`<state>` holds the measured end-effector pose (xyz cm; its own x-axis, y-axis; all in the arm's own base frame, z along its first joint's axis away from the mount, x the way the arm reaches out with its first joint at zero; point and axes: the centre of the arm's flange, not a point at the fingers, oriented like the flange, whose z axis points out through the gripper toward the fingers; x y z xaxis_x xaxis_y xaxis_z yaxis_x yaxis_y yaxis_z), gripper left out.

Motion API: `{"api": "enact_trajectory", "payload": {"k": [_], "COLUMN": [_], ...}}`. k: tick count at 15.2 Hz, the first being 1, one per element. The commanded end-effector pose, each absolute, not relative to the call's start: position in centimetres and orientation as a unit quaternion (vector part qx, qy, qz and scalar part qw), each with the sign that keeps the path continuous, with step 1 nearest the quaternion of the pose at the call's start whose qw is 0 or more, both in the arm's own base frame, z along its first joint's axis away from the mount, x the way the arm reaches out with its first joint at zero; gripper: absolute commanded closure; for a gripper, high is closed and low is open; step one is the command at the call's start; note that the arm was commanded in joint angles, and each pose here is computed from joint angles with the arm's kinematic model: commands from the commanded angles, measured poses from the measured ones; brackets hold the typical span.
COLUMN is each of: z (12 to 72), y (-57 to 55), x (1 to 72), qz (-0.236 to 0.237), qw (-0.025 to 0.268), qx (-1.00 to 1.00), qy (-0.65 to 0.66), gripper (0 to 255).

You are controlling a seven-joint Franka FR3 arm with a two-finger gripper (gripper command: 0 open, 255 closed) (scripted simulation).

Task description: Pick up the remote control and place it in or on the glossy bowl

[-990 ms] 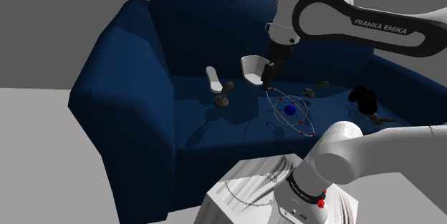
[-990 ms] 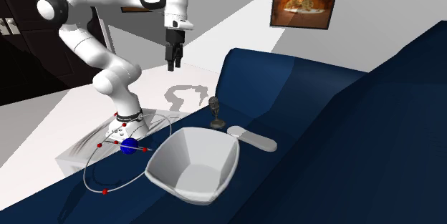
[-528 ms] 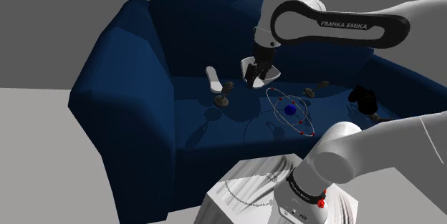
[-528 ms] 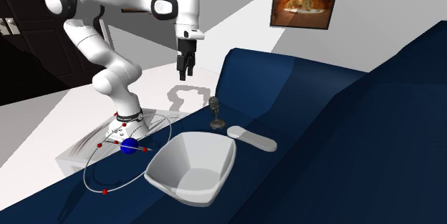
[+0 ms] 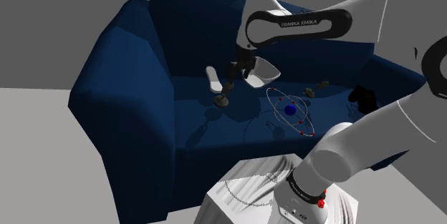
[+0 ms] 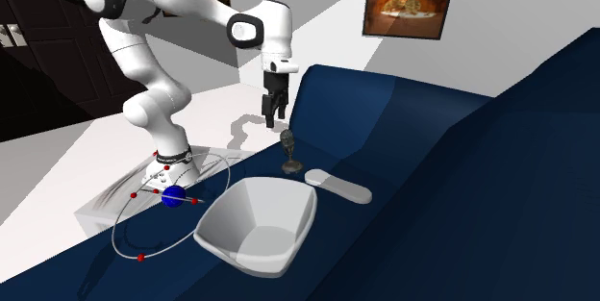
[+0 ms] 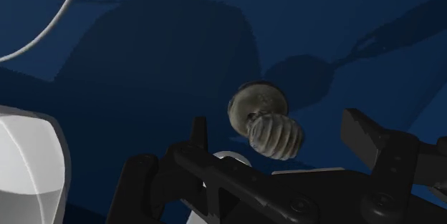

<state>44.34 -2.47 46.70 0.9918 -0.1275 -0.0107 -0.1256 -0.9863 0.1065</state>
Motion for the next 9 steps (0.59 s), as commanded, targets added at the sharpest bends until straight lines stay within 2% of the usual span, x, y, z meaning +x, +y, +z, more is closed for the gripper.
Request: {"api": "enact_trajectory", "payload": {"k": [1,9], "z": [45.6,41.3], "y": [-3.5,-7.7], "x": [46.5,54.6], "qz": [-0.001,0.025], "qw": [0.049,0.033], "qx": [0.995,0.987], "qy": [-0.082,-0.155], "gripper": [0,0]}}
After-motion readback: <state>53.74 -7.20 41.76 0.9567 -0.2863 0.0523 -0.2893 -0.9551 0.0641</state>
